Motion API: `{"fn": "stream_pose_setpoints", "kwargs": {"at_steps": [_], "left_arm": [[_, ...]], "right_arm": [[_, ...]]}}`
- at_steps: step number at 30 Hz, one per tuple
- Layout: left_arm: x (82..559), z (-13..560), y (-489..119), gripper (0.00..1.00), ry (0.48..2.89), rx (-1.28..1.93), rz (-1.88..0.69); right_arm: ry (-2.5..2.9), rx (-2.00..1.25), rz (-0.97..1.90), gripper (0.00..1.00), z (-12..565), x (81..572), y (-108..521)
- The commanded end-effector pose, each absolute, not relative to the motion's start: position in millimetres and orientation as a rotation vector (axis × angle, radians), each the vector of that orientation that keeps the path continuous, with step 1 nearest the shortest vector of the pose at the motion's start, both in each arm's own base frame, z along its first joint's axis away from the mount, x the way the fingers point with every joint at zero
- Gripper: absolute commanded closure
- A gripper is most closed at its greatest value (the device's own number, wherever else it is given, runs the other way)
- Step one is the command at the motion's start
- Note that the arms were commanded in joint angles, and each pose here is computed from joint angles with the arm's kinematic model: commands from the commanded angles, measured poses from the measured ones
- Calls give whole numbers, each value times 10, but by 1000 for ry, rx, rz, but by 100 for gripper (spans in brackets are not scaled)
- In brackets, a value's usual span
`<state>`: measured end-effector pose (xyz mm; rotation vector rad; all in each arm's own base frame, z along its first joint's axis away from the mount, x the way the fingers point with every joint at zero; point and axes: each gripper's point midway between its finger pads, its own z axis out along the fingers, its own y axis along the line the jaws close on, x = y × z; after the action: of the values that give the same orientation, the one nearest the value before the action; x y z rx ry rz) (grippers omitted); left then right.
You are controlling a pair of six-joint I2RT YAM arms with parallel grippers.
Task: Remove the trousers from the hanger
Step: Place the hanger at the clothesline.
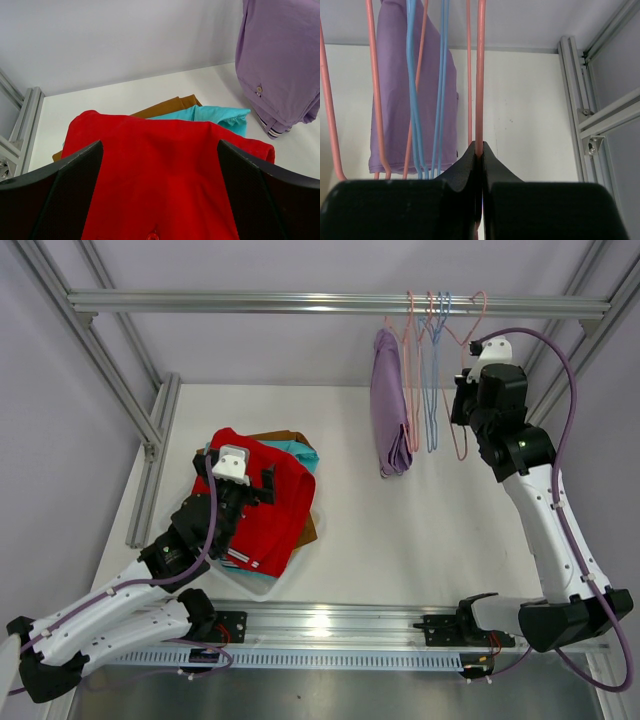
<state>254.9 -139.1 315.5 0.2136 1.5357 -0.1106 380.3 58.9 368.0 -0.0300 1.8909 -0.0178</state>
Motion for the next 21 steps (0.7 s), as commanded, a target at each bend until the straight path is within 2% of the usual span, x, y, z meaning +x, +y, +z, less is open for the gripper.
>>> {"fn": "stream_pose_setpoints", "kwargs": {"at_steps": [1,21], "left_arm": [[2534,3388,-1367,1,1492,164,-159],[2535,3392,-1395,1,1492,168,-172]], "right_arm": [[1716,25,45,100,4214,3873,614],[1608,135,-25,100,4827,3414,288]]}}
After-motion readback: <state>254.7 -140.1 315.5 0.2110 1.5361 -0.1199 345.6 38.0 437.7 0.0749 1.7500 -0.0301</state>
